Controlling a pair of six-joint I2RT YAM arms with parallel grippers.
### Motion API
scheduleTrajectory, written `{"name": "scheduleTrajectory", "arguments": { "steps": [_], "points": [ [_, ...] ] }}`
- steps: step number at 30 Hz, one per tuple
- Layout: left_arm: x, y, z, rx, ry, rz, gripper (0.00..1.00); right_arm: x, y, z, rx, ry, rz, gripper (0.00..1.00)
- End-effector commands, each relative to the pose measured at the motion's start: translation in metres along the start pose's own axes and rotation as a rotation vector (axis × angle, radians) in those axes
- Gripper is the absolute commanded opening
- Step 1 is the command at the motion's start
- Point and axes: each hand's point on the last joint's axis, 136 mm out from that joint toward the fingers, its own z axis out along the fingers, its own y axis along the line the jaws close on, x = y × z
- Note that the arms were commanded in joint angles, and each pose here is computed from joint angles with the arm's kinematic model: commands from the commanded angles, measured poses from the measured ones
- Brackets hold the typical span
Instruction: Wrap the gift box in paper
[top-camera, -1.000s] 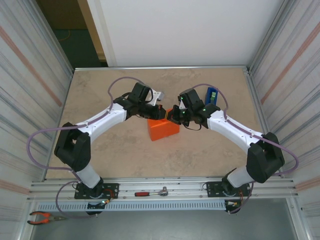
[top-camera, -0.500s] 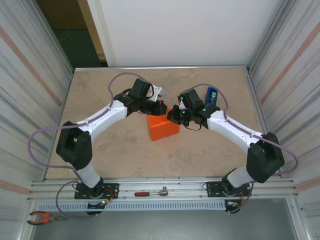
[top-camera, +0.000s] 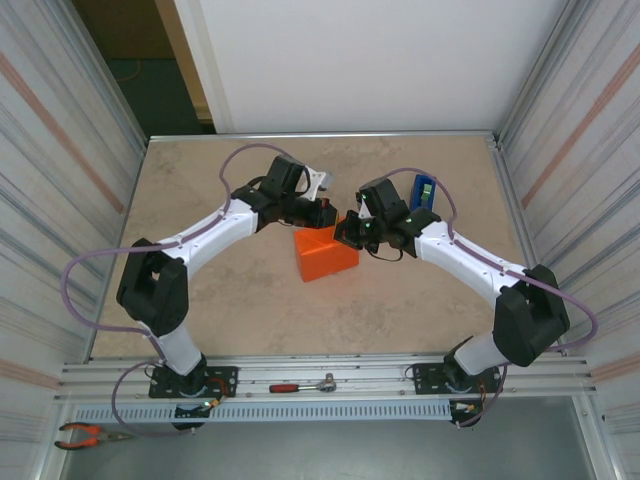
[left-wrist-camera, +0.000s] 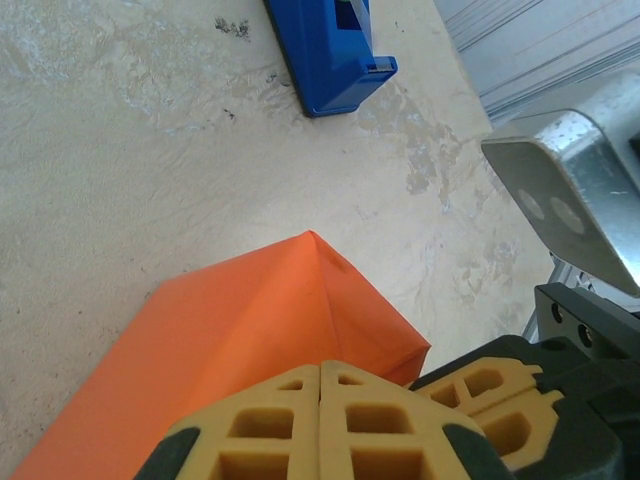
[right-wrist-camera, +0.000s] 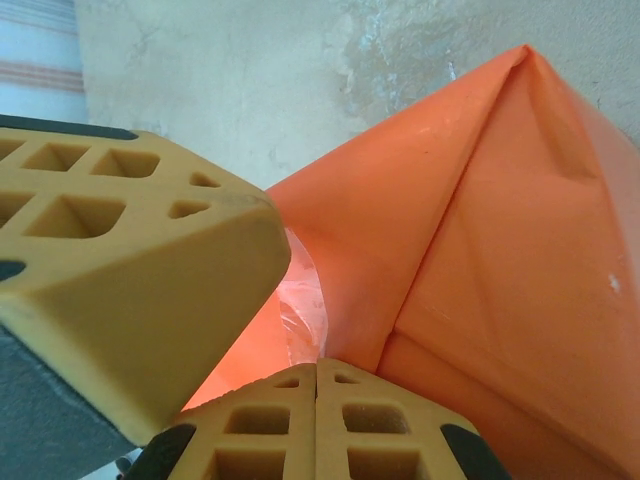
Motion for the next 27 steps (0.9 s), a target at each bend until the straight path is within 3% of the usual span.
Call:
{"name": "scheduleTrajectory", "arguments": {
  "steps": [1,11,19,27],
  "points": [
    [0.023,0.016,0.008,-0.045,0.058,-0.032,0.00,0.043,-0.063,0.018,0.217,0.137,0.072,0.00],
    [0.025,0.021,0.006,-0.049,0.051,-0.041,0.00,0.044,-0.065,0.018,0.220,0.136,0.075,0.00],
    [-0.001,-0.005,-0.033,-0.024,-0.038,0.086,0.00,0.044,-0.067,0.018,0.223,0.134,0.079,0.00],
    [0.017,-0.011,-0.046,-0.012,-0.011,0.113,0.00,0.045,-0.069,0.018,0.231,0.132,0.081,0.00]
  ]
}}
